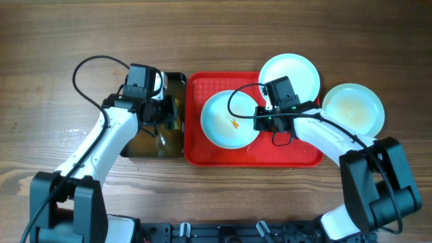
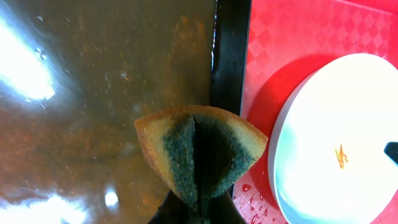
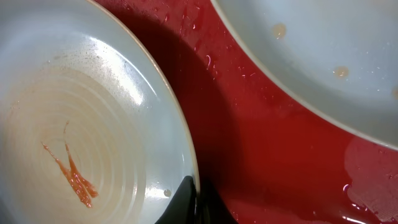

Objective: Clean dirty plates on tray and stack at the side
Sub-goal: 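Scrub the held plate with the sponge in the left gripper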

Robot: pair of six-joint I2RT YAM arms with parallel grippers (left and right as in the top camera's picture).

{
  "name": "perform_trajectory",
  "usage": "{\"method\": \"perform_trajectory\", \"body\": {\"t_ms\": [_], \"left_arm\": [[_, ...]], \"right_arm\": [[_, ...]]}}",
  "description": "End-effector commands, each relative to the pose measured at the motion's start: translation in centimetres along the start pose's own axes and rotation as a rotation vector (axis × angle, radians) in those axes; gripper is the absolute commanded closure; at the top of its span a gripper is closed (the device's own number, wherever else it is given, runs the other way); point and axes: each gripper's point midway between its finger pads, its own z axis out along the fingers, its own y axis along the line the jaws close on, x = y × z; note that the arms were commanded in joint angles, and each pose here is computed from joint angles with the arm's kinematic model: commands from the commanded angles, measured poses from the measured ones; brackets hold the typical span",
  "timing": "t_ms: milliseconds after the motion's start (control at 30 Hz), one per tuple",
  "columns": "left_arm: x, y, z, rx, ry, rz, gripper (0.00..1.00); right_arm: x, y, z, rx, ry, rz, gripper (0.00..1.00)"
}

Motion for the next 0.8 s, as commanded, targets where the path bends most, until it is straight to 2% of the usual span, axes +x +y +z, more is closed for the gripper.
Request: {"method": "perform_trajectory", "body": {"t_ms": [0, 67, 100, 267, 433, 600, 767], "left_arm": [[-0.8, -0.8, -0.5, 0.032, -0.031, 0.014, 0.96], [-0.7, -4.0, -0.9, 0.213, -0.012, 0.025, 0.96], [-0.8, -5.1, -1.0, 0.255, -0.013, -0.014, 0.96], [-0.3, -11.9, 0.8, 0.426, 0.011, -0.031, 0.96], [2.6, -17.8, 5.6, 0.536, 0.104, -0.06, 0.96], [5.3, -18.9, 9.1, 0.525, 0.185, -0.101, 0.96], [4.1, -15.9, 10.5, 0.429, 0.153, -0.158, 0.96]], "right_arm": [[0.6, -0.3, 0.2, 0.015, 0.022, -0.009, 0.96], [0.6, -0.3, 0.2, 0.014, 0.022, -0.009, 0.96], [0.6, -0.3, 0.2, 0.015, 0.022, -0.009, 0.96], [0.6, -0.3, 0.2, 0.014, 0.022, -0.009, 0.96], [0.6, -0.3, 0.2, 0.015, 0.022, -0.009, 0.96], [0.6, -0.3, 0.2, 0.014, 0.022, -0.009, 0.96], [0.7, -0.3, 0.2, 0.011, 0.023, -0.009, 0.96]]}}
